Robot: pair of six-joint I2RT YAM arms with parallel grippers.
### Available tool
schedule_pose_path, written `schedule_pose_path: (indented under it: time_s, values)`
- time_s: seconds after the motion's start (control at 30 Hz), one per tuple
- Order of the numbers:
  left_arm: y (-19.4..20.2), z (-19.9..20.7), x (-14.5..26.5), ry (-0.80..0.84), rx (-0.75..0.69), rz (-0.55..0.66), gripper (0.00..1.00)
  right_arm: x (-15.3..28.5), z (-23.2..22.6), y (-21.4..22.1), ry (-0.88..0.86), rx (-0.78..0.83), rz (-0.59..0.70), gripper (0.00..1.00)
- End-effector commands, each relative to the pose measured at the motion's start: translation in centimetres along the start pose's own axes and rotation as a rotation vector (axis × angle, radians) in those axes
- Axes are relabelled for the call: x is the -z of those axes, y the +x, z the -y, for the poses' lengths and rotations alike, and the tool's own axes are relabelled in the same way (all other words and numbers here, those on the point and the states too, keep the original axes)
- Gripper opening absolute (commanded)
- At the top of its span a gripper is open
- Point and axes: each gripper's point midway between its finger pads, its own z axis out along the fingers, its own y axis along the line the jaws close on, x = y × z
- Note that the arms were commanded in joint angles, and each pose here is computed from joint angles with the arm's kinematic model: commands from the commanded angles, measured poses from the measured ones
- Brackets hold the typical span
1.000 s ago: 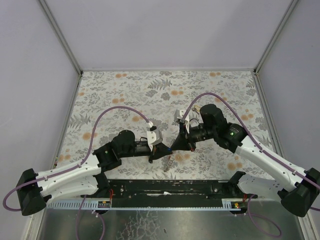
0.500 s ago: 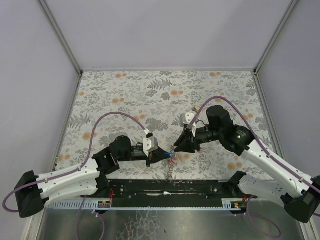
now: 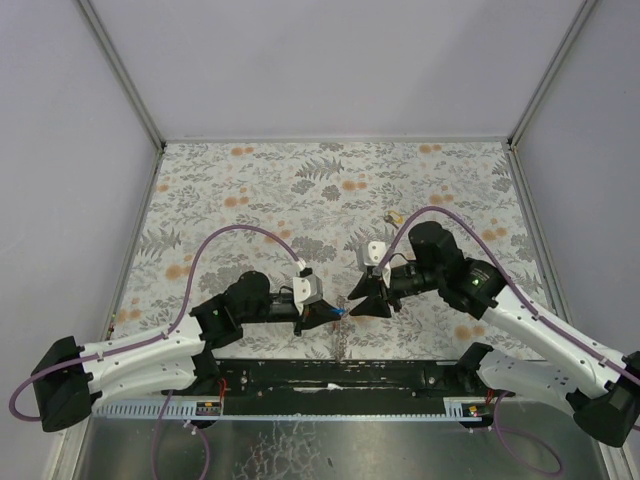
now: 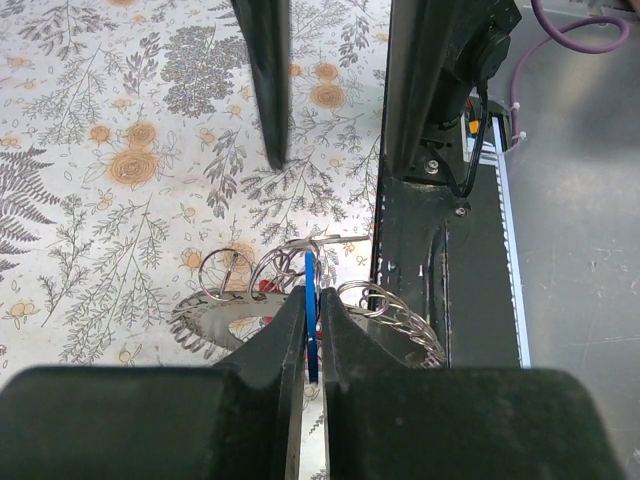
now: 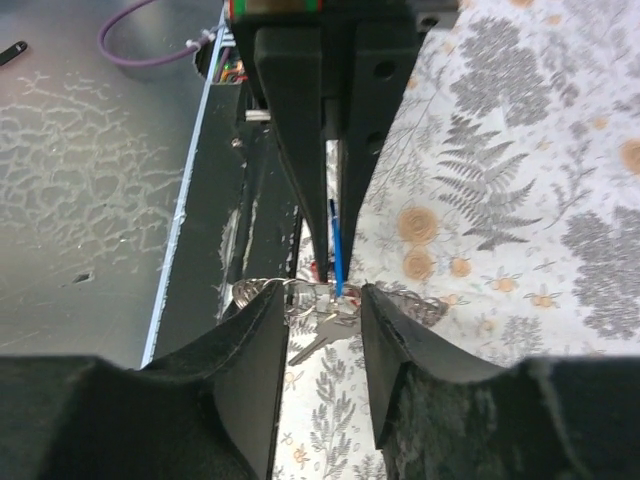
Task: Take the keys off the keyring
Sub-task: Remove the key from the keyring.
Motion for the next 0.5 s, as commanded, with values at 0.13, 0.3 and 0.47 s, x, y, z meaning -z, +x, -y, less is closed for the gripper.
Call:
schedule_pose_path:
  time_s: [0.13,0.3,0.47]
  values:
    - [-4.2,0.4,0.0,0.012,-0.023,0.117,0.0,-0.5,-1.1,0.2,-0.037,0.129,-0.034,0.32]
    - [-4.5,0.0,-0.3,-0.009,0.013,0.129,0.0,-0.9,-2.4,1.8,-0.079,0.177,-0.085,0.28]
    - [-5.2,-0.5,-0.2,-0.046,0.037,0.161,0.0,-1.1,-0.9,2.2,-0.001,0.163,-0.102,0.29]
